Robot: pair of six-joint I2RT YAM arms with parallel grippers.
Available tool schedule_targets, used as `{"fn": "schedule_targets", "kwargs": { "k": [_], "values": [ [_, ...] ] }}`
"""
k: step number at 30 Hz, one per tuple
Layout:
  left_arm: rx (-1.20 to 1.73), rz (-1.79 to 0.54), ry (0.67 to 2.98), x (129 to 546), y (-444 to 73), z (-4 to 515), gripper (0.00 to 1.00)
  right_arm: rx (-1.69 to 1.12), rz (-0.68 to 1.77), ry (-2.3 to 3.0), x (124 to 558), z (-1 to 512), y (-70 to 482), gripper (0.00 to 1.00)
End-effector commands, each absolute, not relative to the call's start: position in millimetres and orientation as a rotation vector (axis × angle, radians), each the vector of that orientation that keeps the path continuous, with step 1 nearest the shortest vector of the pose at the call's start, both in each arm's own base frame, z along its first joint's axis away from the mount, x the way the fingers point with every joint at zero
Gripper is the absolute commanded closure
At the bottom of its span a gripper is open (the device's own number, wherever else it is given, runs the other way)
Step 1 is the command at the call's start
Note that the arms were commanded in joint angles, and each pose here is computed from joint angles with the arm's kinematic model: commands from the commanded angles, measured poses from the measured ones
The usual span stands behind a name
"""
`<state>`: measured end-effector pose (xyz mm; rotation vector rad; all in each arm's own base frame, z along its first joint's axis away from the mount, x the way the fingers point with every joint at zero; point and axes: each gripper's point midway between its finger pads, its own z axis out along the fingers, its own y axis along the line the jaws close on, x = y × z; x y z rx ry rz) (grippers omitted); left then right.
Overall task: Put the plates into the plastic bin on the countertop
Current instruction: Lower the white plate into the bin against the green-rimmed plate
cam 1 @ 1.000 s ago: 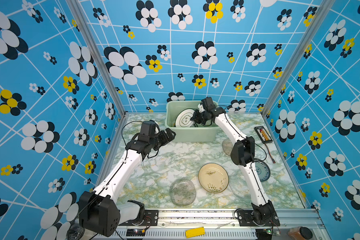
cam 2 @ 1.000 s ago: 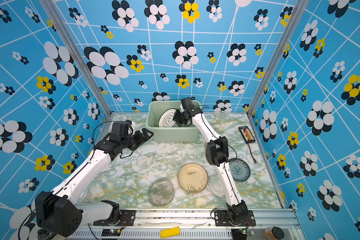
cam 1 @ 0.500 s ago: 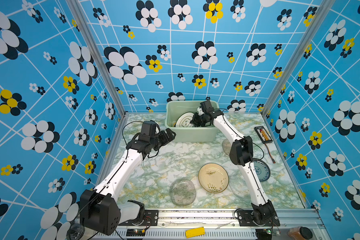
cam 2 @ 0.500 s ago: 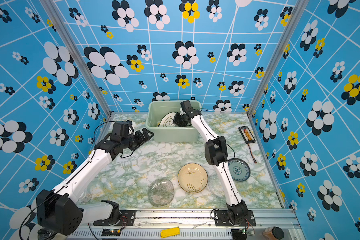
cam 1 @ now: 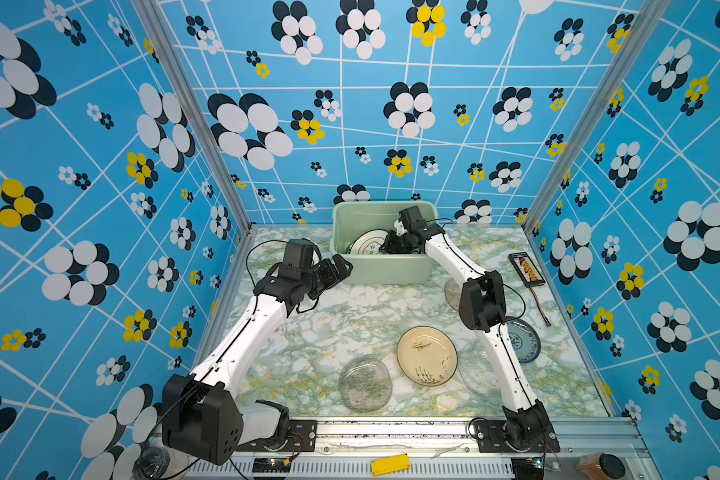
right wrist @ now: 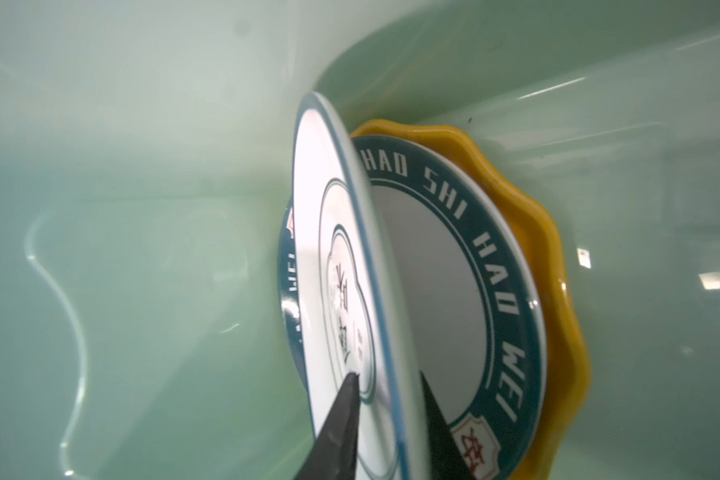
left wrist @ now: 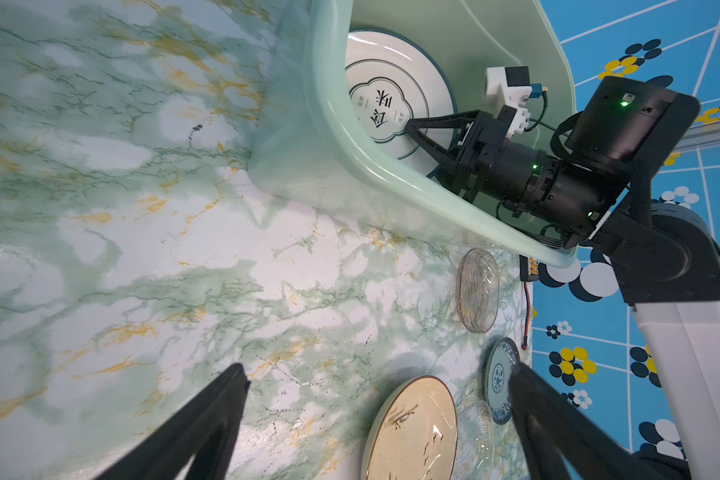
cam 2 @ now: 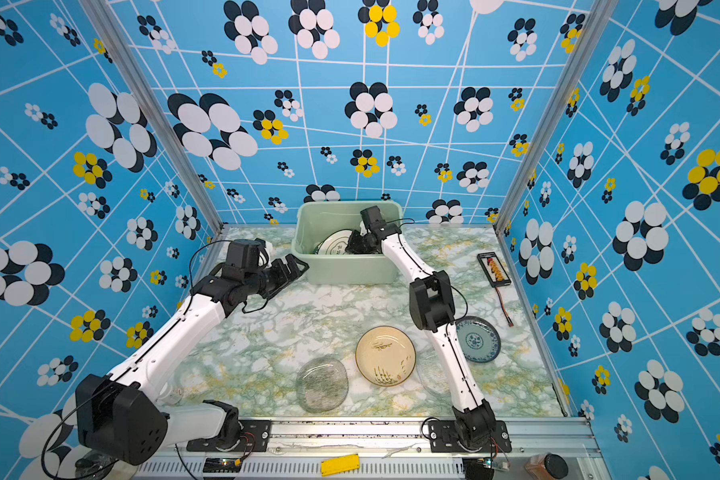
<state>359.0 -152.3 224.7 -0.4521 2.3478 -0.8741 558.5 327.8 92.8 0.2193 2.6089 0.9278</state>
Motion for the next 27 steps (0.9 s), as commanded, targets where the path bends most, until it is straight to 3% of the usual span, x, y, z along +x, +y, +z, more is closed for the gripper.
{"fn": "schedule_targets", "kwargs": {
  "k": [1,16,20,27],
  "values": [
    [-0.439,-0.880,2.368,355,-156,227,0.01,0.195,0.882,2.621,555,86,328,0.68],
    [-0.457,-0.847,2.369,346,-155,227,0.01,0.094,0.721,2.643,539,106,316,0.25],
    [-0.483,-0.814,2.354,342,-148,232,0.01,0.059,0.664,2.644,533,114,315,0.01],
    [-0.517,-0.758,2.332,333,-135,240,0.01,-0.041,0.552,2.611,523,146,311,0.01]
  ]
}}
